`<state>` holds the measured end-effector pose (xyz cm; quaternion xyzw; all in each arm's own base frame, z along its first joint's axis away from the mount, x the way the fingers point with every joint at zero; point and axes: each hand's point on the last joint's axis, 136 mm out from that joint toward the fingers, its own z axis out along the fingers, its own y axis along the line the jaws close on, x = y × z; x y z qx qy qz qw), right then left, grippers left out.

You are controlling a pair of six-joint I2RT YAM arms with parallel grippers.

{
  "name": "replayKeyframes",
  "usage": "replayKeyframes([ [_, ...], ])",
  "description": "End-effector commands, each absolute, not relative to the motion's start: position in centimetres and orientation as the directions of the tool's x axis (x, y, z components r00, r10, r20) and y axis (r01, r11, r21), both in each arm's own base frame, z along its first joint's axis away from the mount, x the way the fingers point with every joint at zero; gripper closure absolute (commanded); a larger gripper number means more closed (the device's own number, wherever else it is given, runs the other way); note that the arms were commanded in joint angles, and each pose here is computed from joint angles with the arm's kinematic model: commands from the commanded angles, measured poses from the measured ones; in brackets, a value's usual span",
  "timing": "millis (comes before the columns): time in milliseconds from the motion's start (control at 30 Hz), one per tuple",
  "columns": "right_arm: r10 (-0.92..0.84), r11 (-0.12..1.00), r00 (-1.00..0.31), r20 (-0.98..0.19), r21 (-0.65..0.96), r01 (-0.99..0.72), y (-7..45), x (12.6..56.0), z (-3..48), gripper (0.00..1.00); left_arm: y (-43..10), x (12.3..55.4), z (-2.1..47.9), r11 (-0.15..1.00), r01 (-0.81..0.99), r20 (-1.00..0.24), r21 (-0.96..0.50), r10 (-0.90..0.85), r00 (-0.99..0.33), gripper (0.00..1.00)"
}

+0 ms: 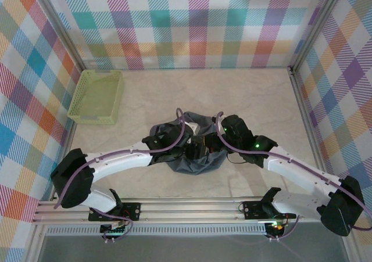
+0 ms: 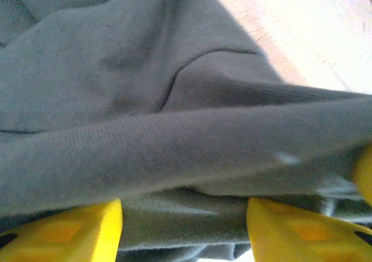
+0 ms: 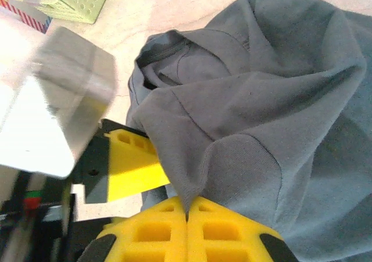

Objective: Fold the inside-out t-shirt

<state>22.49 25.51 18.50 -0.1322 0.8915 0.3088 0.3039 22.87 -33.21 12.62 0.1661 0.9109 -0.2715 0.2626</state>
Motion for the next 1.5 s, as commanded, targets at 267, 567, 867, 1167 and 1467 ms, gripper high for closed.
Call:
replayKeyframes([
  [267,0.004,0.738,-0.776,-0.630,0.526,-0.423,26.1,22.5,20.0,1.00,-35.1,23.4,11.6,0.789,0.459,-0.563,-0.409,0.178,-0.807,0.63],
  [567,0.076,0.817,-0.768,-0.636,0.482,-0.318,23.9,23.8,19.5,1.00,-32.7,23.5,11.4,0.833,0.420,-0.585,-0.360,0.149,-0.797,1.00],
  [867,0.132,0.868,-0.786,-0.604,0.453,-0.203,21.0,25.0,18.0,1.00,-28.4,21.6,12.5,0.834,0.414,-0.644,-0.364,0.096,-0.759,1.00],
  [1167,0.135,0.860,-0.842,-0.522,0.484,-0.162,20.6,26.3,15.9,1.00,-24.0,18.5,11.2,0.825,0.419,-0.652,-0.379,0.084,-0.754,1.00],
  [1467,-0.109,0.918,-0.778,-0.618,0.237,-0.317,20.0,25.2,16.2,0.53,-23.3,19.4,11.6,0.847,0.396,-0.678,-0.354,0.059,-0.733,1.00],
])
